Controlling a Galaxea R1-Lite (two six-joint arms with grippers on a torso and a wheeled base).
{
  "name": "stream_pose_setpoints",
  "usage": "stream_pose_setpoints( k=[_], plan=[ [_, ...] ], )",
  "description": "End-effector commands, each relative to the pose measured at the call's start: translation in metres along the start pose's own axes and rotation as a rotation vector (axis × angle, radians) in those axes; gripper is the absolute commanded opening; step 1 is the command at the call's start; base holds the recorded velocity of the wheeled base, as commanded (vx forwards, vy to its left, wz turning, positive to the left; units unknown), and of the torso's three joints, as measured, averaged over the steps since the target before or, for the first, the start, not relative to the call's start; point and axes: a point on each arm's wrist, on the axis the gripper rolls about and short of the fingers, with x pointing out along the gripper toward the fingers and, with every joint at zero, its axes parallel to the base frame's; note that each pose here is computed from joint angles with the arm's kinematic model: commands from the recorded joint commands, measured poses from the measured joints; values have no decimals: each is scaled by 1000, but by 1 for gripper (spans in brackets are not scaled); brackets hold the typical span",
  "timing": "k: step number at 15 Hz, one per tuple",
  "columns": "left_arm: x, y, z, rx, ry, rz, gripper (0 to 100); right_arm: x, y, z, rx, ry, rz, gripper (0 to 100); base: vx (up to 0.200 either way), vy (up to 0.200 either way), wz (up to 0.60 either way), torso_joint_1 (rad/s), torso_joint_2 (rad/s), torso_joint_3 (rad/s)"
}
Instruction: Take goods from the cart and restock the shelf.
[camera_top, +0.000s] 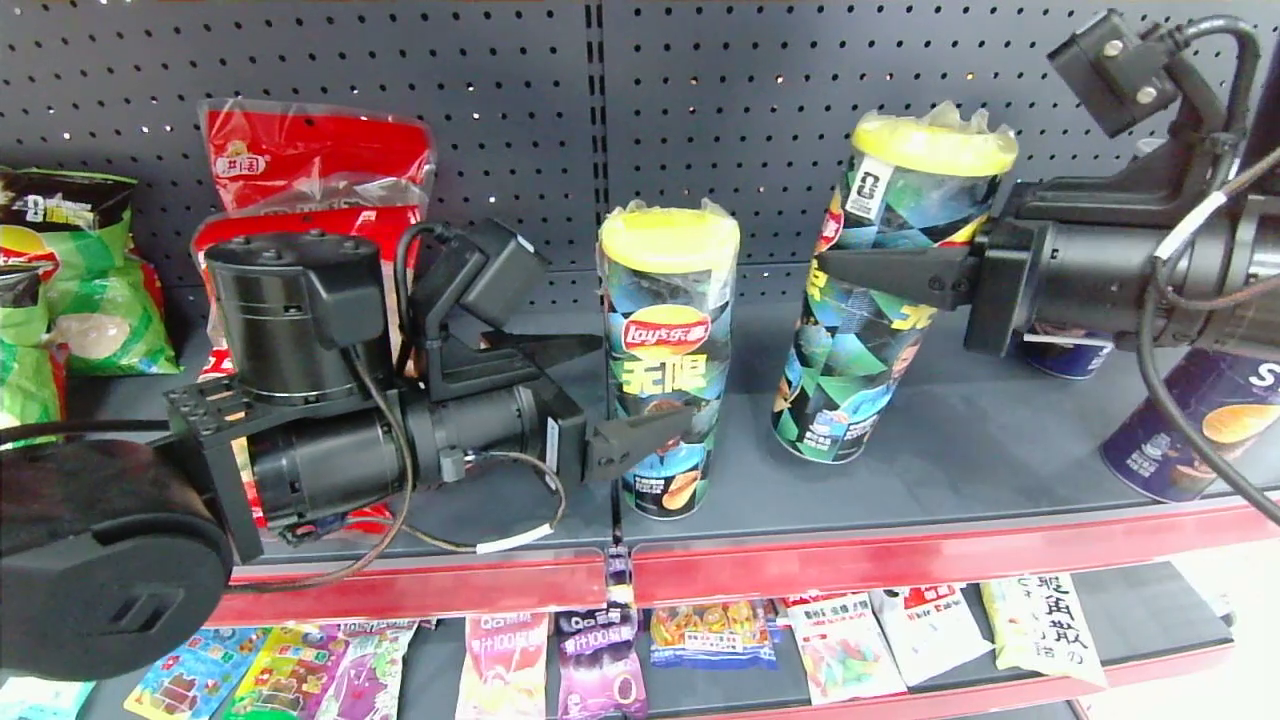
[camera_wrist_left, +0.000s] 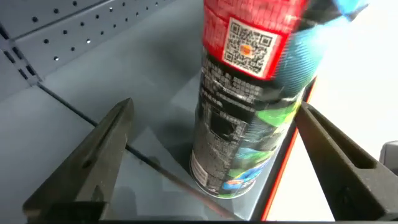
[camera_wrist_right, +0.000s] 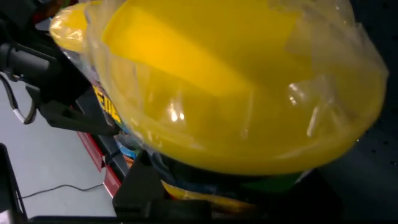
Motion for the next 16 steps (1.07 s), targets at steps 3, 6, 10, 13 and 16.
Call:
stream_pose_setpoints(
  k=[3, 6, 10, 13, 16],
  plan=[
    [-5, -2, 6, 7, -23, 1, 100, 20, -7, -4, 7, 19, 5, 0, 0, 0, 0, 0, 0, 0],
    [-11, -4, 8, 26, -29, -1, 100, 29, -10, -4, 7, 23, 10, 0, 0, 0, 0, 0, 0, 0],
    [-29, -10, -3, 19, -5, -4, 100, 56, -10, 2, -3, 5, 38, 0, 0, 0, 0, 0, 0, 0],
    [-44, -15, -8, 14, 3, 0, 100, 81, -9, 3, -8, -2, 61, 0, 0, 0, 0, 0, 0, 0],
    [-65, -16, -19, 2, 27, 25, 100, 102, -12, 2, -18, -9, 74, 0, 0, 0, 0, 0, 0, 0]
  ],
)
